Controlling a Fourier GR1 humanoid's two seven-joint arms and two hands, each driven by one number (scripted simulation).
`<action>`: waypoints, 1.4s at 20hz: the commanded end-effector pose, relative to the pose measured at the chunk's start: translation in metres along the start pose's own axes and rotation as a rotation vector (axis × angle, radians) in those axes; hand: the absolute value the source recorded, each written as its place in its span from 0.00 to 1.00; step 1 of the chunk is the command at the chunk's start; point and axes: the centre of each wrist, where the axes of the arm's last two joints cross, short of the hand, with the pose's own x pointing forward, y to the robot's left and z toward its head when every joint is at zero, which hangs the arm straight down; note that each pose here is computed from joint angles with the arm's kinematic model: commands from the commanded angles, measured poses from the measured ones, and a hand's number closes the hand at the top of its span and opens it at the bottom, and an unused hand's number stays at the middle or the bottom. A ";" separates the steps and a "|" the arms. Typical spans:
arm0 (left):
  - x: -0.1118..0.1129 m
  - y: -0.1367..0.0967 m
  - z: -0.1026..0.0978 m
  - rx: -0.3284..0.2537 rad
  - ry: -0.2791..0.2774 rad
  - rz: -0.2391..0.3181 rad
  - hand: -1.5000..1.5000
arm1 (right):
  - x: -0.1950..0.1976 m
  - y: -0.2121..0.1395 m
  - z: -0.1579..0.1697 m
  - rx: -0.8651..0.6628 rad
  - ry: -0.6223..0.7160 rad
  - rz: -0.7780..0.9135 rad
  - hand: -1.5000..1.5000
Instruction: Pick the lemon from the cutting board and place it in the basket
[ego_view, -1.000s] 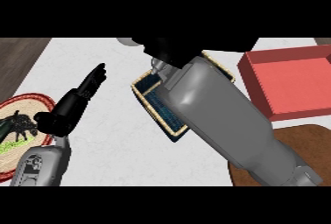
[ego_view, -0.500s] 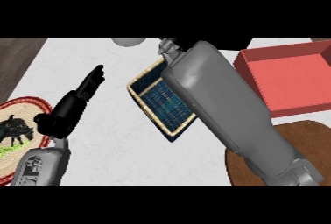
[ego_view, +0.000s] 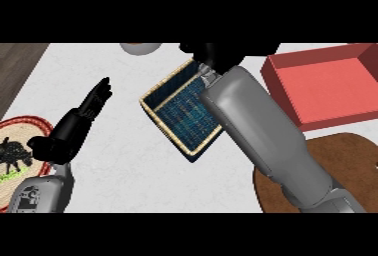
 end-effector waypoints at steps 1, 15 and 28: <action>0.001 -0.014 0.003 0.009 -0.002 0.009 0.50 | -0.011 0.018 0.007 -0.054 0.172 -0.035 1.00; 0.004 0.024 0.000 -0.003 -0.002 -0.005 0.50 | -0.028 0.014 0.007 -0.132 0.147 -0.136 0.00; -0.002 0.015 0.011 0.043 0.014 -0.001 0.50 | -0.033 -0.047 -0.032 -0.183 0.322 -0.477 0.00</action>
